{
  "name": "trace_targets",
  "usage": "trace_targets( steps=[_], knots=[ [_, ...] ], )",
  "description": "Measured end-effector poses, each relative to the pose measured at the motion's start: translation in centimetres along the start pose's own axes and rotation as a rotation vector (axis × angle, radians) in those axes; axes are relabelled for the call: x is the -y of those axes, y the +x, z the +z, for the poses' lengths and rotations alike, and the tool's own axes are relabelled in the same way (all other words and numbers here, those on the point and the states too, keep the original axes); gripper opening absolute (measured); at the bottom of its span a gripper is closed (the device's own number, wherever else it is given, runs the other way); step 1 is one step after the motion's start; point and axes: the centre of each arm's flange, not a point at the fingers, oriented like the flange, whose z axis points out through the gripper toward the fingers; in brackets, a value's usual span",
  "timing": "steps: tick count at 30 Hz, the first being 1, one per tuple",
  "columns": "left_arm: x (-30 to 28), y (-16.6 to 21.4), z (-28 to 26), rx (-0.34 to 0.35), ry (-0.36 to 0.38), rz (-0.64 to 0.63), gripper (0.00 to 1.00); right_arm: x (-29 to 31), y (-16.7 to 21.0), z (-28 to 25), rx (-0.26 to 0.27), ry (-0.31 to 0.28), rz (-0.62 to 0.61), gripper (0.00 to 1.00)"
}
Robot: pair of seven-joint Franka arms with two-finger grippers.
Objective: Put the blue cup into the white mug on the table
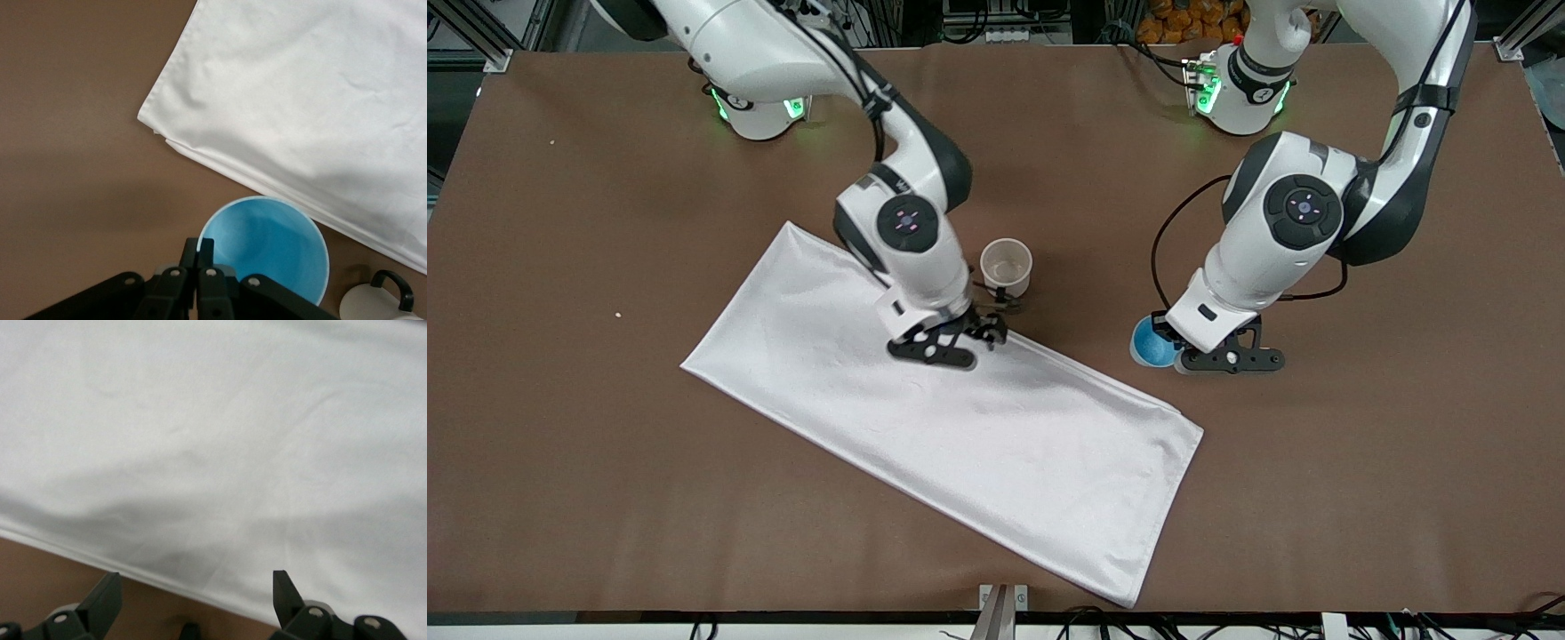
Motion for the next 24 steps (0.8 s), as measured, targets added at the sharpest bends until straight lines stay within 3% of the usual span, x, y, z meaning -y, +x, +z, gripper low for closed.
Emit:
trace_targets(
  steps=[16,24],
  knots=[
    [-3.0,-1.4,0.1,0.005,-0.006,0.01,0.03,-18.8,14.4,-1.3,0.016,-0.058,-0.172,1.0],
    [-4.1,-2.0,0.1,0.007,-0.007,0.014,0.03,-28.8,18.6,-2.4,0.051,-0.081,-0.265,1.0]
  ],
)
